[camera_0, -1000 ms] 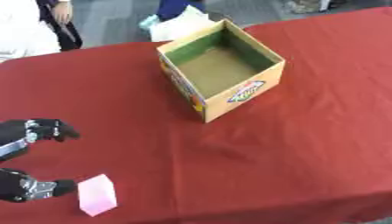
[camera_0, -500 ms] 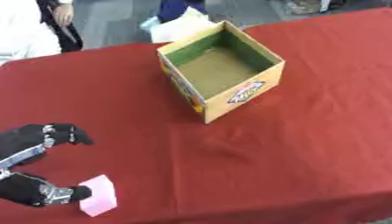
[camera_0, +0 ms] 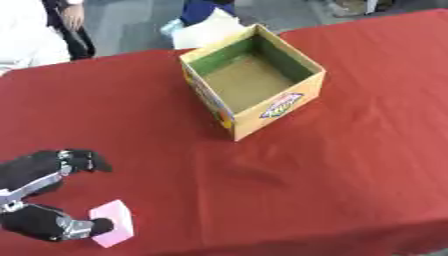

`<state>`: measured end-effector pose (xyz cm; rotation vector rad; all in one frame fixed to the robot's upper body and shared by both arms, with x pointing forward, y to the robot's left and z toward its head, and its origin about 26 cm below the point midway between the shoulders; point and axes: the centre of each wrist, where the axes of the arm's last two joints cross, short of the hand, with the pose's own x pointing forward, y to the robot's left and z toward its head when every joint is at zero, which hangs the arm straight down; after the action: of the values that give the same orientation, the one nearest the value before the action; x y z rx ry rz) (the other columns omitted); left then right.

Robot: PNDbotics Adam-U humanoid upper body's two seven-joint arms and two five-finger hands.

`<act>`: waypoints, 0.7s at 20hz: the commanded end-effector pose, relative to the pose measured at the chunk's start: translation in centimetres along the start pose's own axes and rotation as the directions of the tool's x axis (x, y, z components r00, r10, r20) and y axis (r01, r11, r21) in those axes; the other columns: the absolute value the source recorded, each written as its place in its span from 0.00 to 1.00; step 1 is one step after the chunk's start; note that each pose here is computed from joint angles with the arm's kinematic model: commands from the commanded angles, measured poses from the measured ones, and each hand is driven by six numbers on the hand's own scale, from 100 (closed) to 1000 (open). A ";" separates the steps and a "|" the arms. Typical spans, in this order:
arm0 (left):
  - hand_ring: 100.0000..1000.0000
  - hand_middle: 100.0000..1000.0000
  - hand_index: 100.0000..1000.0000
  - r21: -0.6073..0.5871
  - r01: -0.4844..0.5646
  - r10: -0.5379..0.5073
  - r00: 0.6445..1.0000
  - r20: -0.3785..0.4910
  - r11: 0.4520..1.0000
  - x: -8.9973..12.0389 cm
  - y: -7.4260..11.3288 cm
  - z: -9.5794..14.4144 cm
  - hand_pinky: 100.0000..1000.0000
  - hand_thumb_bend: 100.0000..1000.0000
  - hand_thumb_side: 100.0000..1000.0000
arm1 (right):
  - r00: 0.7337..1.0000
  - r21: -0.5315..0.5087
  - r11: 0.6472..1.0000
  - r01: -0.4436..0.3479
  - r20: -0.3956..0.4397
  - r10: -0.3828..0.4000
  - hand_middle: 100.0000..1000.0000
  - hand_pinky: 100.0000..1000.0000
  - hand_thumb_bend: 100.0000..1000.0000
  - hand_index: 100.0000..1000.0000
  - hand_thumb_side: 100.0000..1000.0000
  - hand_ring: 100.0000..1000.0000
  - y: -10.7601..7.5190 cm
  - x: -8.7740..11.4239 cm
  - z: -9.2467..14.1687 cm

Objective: Pick up objects on the table and place them in the box.

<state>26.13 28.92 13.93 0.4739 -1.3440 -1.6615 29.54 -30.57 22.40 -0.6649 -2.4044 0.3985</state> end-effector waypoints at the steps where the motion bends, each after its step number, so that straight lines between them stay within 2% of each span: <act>1: 0.77 0.77 0.86 0.030 0.017 -0.017 1.000 -0.022 0.999 0.0 0.4 0.4 0.77 0.59 0.76 | 0.999 -0.005 1.000 -0.022 0.024 0.022 0.78 0.86 0.13 0.84 1.00 0.82 -0.7 0.5 -0.5; 14: 0.78 0.78 0.86 0.041 0.001 0.003 0.996 -0.093 0.999 0.2 -1.4 0.4 0.78 0.59 0.75 | 1.000 -0.009 1.000 -0.021 0.016 0.022 0.78 0.86 0.13 0.84 1.00 0.82 -0.7 0.4 -0.3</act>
<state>25.25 28.88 12.29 0.5378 -1.3119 -1.5836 29.47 -30.73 22.24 -0.6720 -2.3951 0.3915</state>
